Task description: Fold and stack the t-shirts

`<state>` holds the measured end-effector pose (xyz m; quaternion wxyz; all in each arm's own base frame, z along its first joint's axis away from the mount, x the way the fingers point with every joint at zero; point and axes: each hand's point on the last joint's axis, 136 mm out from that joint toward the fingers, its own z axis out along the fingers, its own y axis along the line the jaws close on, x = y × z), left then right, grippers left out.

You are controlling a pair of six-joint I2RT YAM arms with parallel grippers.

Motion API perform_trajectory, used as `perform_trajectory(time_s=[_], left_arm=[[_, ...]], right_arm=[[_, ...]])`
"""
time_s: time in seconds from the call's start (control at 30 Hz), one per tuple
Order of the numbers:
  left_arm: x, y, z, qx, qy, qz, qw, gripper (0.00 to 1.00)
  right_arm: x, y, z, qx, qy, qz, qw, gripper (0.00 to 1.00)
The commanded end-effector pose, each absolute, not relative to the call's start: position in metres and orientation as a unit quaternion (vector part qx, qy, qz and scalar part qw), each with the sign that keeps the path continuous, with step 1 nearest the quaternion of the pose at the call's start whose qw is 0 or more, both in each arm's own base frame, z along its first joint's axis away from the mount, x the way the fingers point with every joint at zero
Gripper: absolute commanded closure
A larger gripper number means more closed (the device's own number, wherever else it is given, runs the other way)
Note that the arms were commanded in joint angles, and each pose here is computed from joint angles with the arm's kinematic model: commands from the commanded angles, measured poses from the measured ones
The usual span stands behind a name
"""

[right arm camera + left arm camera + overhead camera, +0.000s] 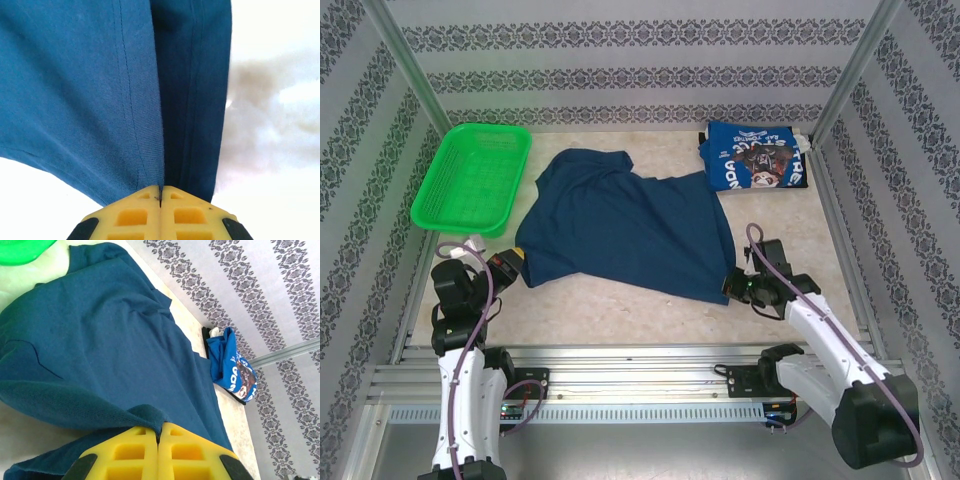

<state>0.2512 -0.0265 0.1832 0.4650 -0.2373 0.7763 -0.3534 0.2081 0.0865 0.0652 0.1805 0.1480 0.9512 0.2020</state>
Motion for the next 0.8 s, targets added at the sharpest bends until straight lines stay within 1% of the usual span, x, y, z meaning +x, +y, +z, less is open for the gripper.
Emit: perform_trajectory(time_s=[0.0,0.17,0.27,0.4,0.6,0.7,0.77], left_arm=[[0.245,-0.028,0.186,-0.236,0.784,-0.349,0.456,1.00],[0.242,-0.024,0.183,-0.250,0.791,-0.332,0.448,1.00],[0.239,-0.017,0.181,-0.262,0.801,-0.305,0.444,1.00],[0.238,-0.014,0.185,-0.266,0.801,-0.297,0.446,1.00],[0.238,-0.013,0.190,-0.267,0.800,-0.296,0.449,1.00],[0.239,-0.013,0.190,-0.266,0.798,-0.296,0.452,1.00],[0.240,-0.012,0.189,-0.269,0.796,-0.297,0.454,1.00]], right_arm=[[0.185,0.092,0.057,0.161,0.955,0.203,0.142,1.00],[0.170,0.100,0.044,0.154,0.963,0.188,0.115,1.00],[0.163,0.101,0.037,0.152,0.967,0.176,0.105,1.00],[0.151,0.103,0.033,0.150,0.969,0.169,0.100,1.00],[0.140,0.100,0.034,0.156,0.967,0.167,0.112,1.00],[0.145,0.100,0.037,0.157,0.965,0.169,0.125,1.00],[0.154,0.108,0.046,0.152,0.960,0.190,0.139,1.00]])
